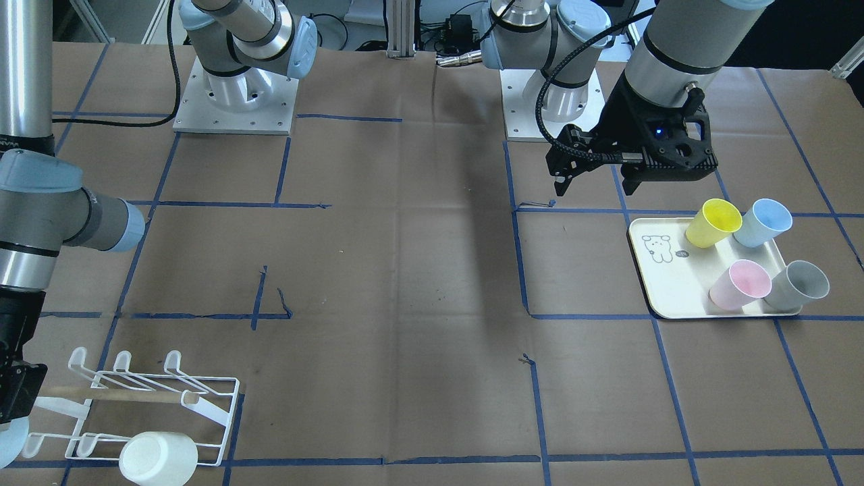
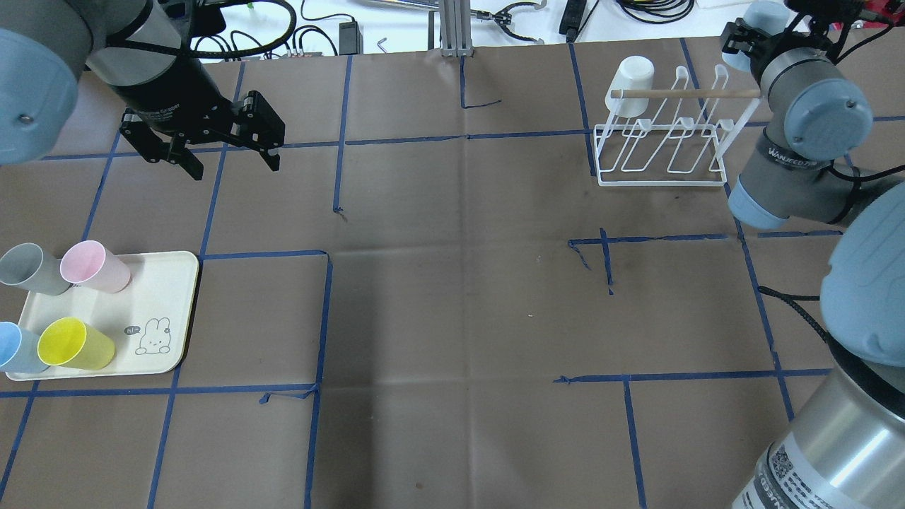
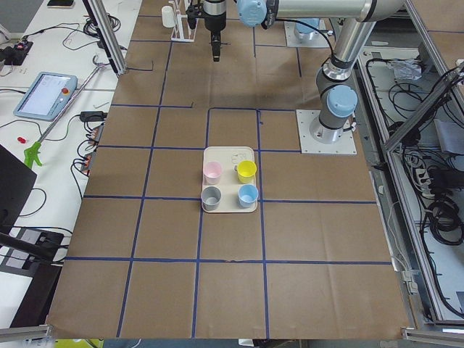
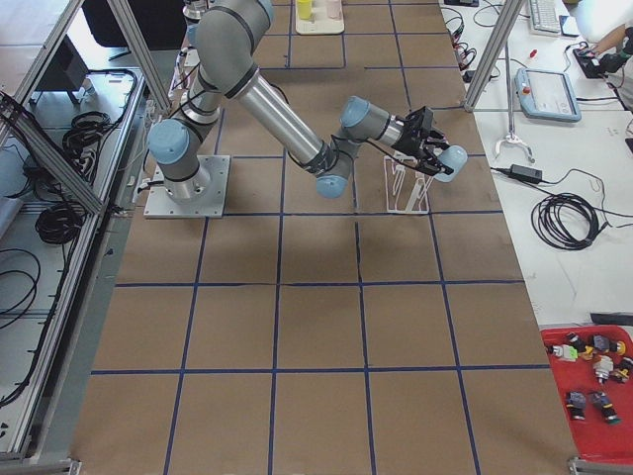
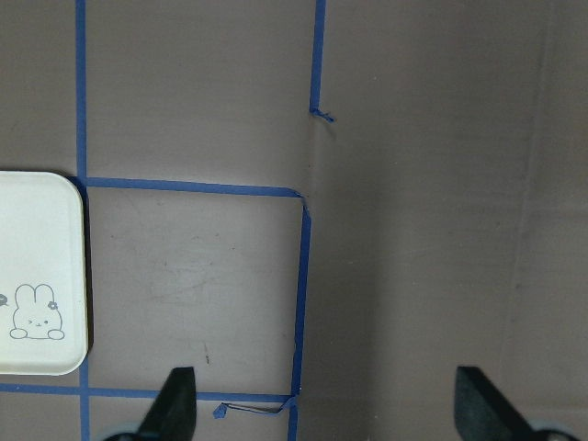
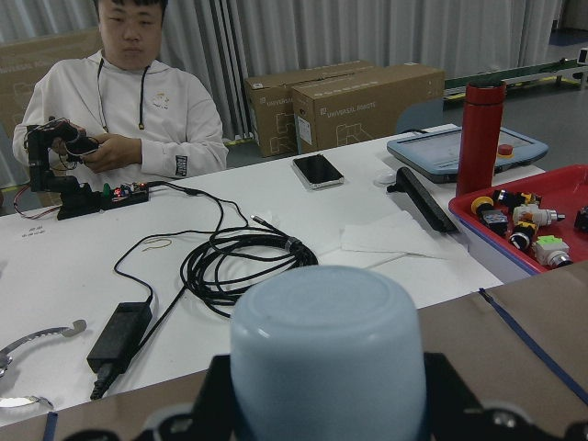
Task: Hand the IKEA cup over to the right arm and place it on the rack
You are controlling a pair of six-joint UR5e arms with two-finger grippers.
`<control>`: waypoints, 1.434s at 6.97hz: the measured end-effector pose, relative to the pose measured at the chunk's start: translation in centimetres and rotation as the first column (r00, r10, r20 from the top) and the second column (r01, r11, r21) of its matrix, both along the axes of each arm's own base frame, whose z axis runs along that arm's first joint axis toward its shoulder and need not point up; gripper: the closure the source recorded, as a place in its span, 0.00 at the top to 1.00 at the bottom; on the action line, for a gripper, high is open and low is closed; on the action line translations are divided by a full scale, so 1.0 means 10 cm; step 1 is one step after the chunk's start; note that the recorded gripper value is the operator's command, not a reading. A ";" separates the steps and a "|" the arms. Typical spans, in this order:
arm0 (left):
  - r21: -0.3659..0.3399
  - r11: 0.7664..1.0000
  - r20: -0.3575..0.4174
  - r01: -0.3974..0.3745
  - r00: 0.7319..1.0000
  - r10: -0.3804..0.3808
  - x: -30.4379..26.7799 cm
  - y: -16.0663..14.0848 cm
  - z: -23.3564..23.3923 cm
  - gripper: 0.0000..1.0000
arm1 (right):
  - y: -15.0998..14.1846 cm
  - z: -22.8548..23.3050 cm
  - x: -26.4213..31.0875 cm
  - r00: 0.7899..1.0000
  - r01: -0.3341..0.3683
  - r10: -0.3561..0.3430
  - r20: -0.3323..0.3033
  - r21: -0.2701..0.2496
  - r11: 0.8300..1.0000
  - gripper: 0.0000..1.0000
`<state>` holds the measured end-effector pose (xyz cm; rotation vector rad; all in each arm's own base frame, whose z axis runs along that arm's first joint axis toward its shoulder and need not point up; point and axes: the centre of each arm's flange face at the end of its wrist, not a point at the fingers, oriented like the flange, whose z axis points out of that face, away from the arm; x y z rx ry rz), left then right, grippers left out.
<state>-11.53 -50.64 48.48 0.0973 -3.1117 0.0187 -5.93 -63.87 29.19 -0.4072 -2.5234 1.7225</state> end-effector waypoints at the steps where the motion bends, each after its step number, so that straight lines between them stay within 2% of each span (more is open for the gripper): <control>1: -0.001 1.000 0.020 -0.002 1.000 0.002 0.02 0.00 0.01 0.99 | 0.00 -0.06 0.02 1.000 -0.003 0.003 0.001 0.006 1.000 0.07; 4: -0.008 1.000 0.045 -0.008 0.999 0.008 0.04 0.00 0.03 0.99 | -0.01 -0.29 0.15 1.000 -0.018 0.018 0.002 0.015 1.000 0.07; 5: -0.007 1.000 0.044 -0.008 0.999 0.009 0.04 0.00 0.03 0.99 | -0.01 -0.33 0.20 1.000 -0.024 0.024 0.003 0.018 1.000 0.10; 6: -0.006 1.000 0.041 -0.008 0.999 0.008 0.04 -0.01 0.03 0.99 | -0.01 -0.35 0.23 1.000 -0.029 0.029 0.002 0.018 0.999 0.29; 7: -0.006 1.000 0.040 -0.008 0.999 0.008 0.03 -0.01 0.02 0.99 | 0.00 -0.36 0.26 0.999 -0.032 0.032 0.000 0.019 0.999 0.79; 8: -0.006 1.000 0.039 -0.008 0.999 0.008 0.03 -0.01 0.02 0.99 | 0.00 -0.36 0.29 0.999 -0.036 0.036 -0.001 0.020 0.999 1.00; 10: -0.006 1.000 0.039 -0.008 0.999 0.008 0.03 -0.02 0.02 0.99 | 0.01 -0.35 0.36 0.999 -0.043 0.043 -0.003 0.019 0.999 1.00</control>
